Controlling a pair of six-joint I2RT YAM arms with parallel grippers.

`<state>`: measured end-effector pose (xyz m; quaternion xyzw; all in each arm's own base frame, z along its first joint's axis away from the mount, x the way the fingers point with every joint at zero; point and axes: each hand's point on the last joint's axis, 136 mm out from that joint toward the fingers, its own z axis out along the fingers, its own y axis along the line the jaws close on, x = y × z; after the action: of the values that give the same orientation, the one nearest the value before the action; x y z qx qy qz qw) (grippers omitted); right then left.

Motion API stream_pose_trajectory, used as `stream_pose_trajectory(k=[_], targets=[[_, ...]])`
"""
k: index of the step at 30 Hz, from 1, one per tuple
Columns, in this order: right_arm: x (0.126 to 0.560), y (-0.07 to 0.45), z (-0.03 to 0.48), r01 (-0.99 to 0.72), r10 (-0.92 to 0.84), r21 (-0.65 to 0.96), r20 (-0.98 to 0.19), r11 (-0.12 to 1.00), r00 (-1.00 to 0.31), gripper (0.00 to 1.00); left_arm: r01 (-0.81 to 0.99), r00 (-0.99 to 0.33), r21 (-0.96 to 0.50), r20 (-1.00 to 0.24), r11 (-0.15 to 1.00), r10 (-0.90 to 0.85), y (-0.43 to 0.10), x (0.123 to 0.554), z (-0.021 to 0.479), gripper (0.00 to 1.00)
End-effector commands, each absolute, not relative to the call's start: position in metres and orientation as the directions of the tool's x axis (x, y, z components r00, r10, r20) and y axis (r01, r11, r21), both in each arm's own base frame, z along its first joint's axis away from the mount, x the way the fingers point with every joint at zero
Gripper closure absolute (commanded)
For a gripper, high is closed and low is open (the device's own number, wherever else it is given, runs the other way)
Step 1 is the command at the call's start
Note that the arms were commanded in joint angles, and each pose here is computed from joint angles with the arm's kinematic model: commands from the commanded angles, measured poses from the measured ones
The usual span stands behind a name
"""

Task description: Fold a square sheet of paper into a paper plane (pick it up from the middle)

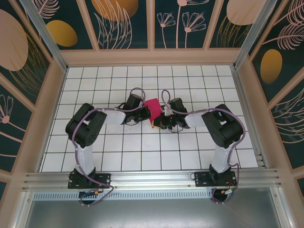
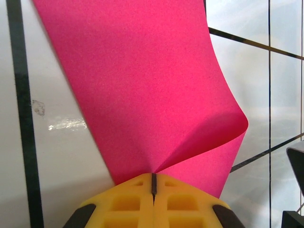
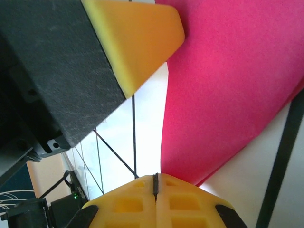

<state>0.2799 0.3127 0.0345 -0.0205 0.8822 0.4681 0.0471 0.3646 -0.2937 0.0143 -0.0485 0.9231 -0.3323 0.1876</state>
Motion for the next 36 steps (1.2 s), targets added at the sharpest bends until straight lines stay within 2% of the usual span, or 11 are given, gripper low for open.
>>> stream_pose_trajectory(k=[1,16,24,29,32,36], targets=[[0.273,0.312,0.024,-0.088,-0.029,0.809,-0.088,0.581,-0.996,1.00,-0.093,-0.948,-0.498,-0.221,0.862,-0.229,-0.257,0.338,-0.031,1.00],[0.269,0.309,0.007,-0.078,-0.048,0.772,-0.062,0.631,-0.997,1.00,-0.111,-0.938,-0.480,-0.238,0.870,-0.251,-0.252,0.340,-0.031,1.00],[0.272,0.298,-0.013,-0.080,-0.057,0.626,-0.058,0.776,-0.997,1.00,-0.109,-0.938,-0.481,-0.240,0.870,-0.250,-0.252,0.342,-0.031,1.00],[0.265,0.298,-0.021,-0.093,-0.080,0.572,-0.048,0.815,-0.996,1.00,-0.108,-0.936,-0.482,-0.244,0.869,-0.252,-0.253,0.343,-0.030,1.00],[0.269,0.309,-0.001,-0.132,-0.091,0.618,-0.098,0.775,-0.991,1.00,-0.108,-0.936,-0.477,-0.247,0.872,-0.251,-0.252,0.344,-0.030,1.00],[0.292,0.319,0.056,-0.211,-0.048,0.677,-0.251,0.705,-0.967,1.00,-0.101,-0.935,-0.467,-0.257,0.879,-0.244,-0.251,0.345,-0.029,1.00]])
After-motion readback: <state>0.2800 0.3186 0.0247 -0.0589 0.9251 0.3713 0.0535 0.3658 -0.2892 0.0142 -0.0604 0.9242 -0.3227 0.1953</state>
